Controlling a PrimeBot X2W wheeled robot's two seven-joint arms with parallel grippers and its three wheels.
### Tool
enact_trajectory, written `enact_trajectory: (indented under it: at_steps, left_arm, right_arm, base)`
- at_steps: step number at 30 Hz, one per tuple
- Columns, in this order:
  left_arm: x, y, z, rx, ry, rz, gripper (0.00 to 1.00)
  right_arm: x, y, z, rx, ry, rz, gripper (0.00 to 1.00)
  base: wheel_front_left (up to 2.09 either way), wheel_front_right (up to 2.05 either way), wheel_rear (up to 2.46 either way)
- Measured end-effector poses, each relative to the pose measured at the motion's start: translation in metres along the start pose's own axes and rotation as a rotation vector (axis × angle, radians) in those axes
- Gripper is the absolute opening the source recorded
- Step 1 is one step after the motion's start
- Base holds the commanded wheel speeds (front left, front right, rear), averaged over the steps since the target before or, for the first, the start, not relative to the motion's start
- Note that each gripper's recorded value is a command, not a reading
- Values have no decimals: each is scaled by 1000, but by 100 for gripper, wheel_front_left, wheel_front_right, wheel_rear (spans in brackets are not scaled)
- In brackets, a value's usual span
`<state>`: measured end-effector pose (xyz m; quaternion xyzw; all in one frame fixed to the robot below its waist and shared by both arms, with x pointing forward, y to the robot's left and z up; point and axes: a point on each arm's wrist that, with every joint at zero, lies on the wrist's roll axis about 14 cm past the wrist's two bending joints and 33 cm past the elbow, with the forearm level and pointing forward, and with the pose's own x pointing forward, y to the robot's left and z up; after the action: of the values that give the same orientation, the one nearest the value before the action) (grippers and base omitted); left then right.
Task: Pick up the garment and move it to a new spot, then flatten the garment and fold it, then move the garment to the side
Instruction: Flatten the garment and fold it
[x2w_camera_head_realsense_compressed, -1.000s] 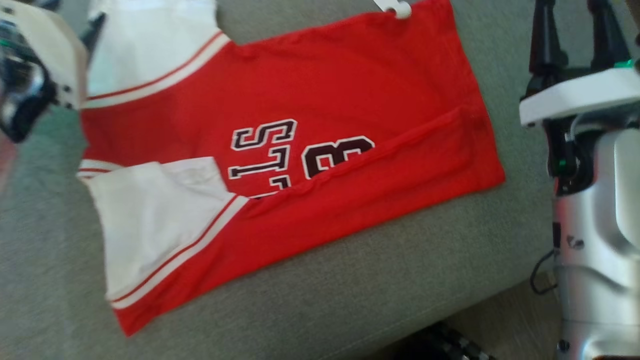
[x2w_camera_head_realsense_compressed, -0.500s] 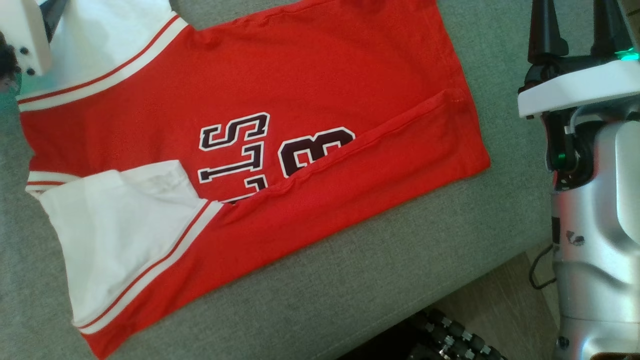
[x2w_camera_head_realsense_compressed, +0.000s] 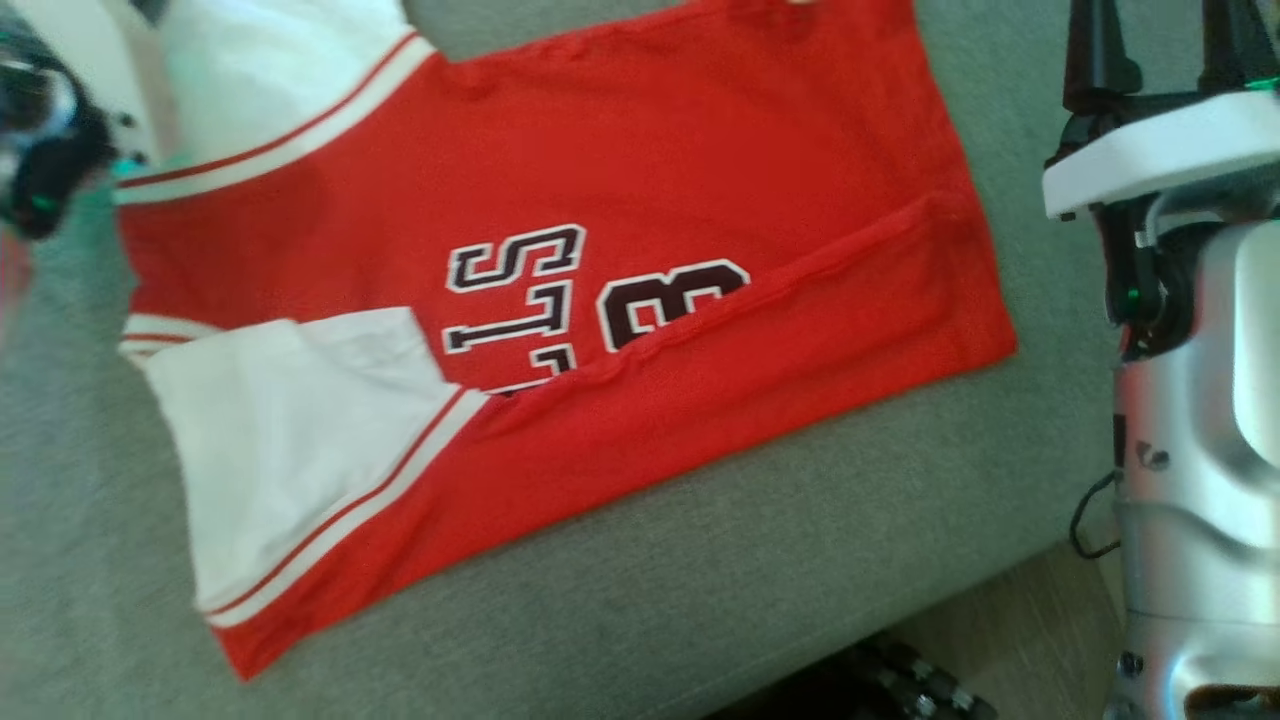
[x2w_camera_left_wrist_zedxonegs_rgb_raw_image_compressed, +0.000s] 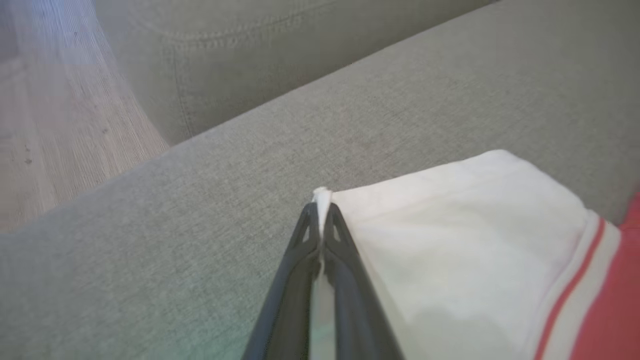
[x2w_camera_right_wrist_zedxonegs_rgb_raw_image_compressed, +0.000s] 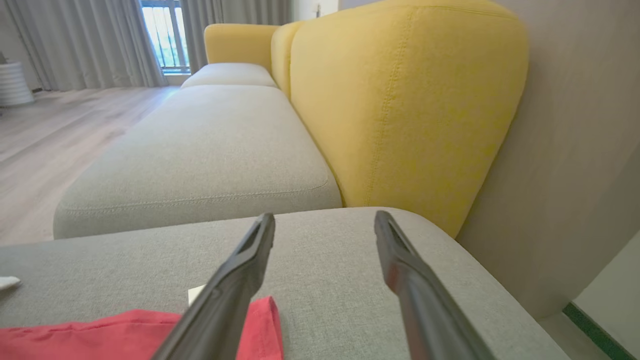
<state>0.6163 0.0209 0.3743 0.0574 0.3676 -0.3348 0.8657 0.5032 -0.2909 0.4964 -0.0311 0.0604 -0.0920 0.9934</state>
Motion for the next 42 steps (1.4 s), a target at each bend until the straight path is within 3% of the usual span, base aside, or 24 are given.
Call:
enact_trajectory:
  at_steps: [6, 11, 23, 33, 34, 35, 36, 42]
  left_arm:
    - [-35, -23, 38, 94, -224, -25, 0]
    - [-69, -28, 42, 182, -301, -9, 0]
    - [-115, -52, 30, 221, -367, -42, 0]
    - [-113, -52, 21, 207, -362, -55, 0]
    - [-112, -50, 20, 205, -359, -50, 0]
    - [-112, -49, 19, 204, -357, -49, 0]
    - [-112, -48, 18, 203, -355, -48, 0]
    - [-112, -43, 17, 203, -350, -30, 0]
  right_arm:
    - [11, 26, -17, -62, 115, 73, 100]
    - [19, 27, -44, -133, 260, 113, 100]
    - [38, 43, -90, -137, 497, 155, 100]
    - [48, 39, -123, -159, 613, 139, 100]
    - [49, 39, -125, -152, 620, 135, 89]
    - [51, 39, -126, -148, 625, 134, 24]
    - [52, 40, -126, -147, 629, 134, 0]
    - [54, 42, -124, -116, 622, 130, 0]
  base:
    - [0, 0, 0]
    - [0, 0, 0]
    - [0, 0, 0]
    - [0, 0, 0]
    - [0, 0, 0]
    - [0, 0, 0]
    - [0, 0, 0]
    - [0, 0, 0]
